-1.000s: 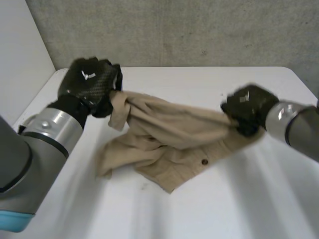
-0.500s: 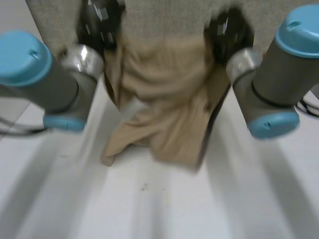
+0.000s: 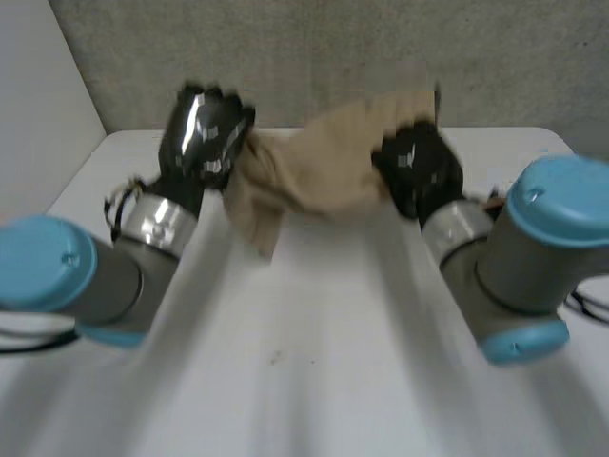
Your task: Fold the shorts.
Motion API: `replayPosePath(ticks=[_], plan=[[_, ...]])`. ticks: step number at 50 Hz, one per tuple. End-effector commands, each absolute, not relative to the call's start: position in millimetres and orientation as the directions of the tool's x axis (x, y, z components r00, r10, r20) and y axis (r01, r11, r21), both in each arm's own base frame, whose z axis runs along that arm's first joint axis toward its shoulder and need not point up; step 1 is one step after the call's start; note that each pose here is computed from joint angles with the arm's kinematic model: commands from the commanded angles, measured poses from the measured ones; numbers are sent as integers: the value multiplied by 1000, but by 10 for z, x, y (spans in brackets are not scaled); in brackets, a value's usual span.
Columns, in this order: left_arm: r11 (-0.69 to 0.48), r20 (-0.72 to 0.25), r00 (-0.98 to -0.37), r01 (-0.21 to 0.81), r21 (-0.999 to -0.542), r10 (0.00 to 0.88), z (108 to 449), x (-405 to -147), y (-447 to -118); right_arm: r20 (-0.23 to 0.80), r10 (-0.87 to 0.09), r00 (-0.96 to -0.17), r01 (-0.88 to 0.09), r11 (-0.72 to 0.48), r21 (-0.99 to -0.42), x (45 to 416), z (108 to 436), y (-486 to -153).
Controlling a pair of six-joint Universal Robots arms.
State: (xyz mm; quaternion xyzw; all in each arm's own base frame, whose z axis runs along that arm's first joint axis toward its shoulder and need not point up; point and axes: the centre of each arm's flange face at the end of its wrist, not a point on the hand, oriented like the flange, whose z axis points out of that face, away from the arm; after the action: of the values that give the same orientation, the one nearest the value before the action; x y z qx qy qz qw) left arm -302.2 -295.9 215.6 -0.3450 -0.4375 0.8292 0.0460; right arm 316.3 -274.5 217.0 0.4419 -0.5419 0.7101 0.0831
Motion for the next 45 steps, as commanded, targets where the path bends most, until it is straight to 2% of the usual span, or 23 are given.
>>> replayPosePath(ticks=[1,4,14,21,25,26,30,32,34,39,45], plan=[[-429,-510,-677,305,-850,531,1487,-2819,-2542,576,-542,-612,-595,-164,-787,2990,1634,-2472],[-390,-498,-662,320,-864,560,1488,-2757,-2386,549,-555,-625,-586,-132,-800,2957,1597,-2436],[-264,-445,-637,363,-894,629,1837,-2579,-2011,524,-557,-644,-591,-72,-803,2796,1541,-2368],[-166,-380,-675,361,-917,633,2064,-2443,-1929,447,-548,-707,-543,14,-840,2663,1518,-2365],[-57,-240,-744,262,-963,624,2164,-2418,-1930,371,-547,-751,-491,87,-867,2610,1531,-2376],[1,-162,-780,204,-979,605,2182,-2406,-1932,354,-541,-763,-477,102,-873,2591,1550,-2393],[129,10,-858,66,-989,513,2154,-2355,-1954,274,-533,-800,-414,161,-896,2563,1597,-2411],[163,52,-875,31,-986,481,2120,-2354,-1943,239,-536,-810,-384,176,-906,2568,1623,-2416],[211,69,-886,33,-977,459,1989,-2404,-1894,214,-536,-817,-363,187,-913,2562,1647,-2424],[272,34,-895,100,-957,446,1727,-2533,-1765,157,-532,-832,-311,215,-926,2509,1729,-2450],[313,2,-918,133,-940,396,1551,-2531,-1794,133,-531,-837,-288,220,-932,2499,1784,-2438]])
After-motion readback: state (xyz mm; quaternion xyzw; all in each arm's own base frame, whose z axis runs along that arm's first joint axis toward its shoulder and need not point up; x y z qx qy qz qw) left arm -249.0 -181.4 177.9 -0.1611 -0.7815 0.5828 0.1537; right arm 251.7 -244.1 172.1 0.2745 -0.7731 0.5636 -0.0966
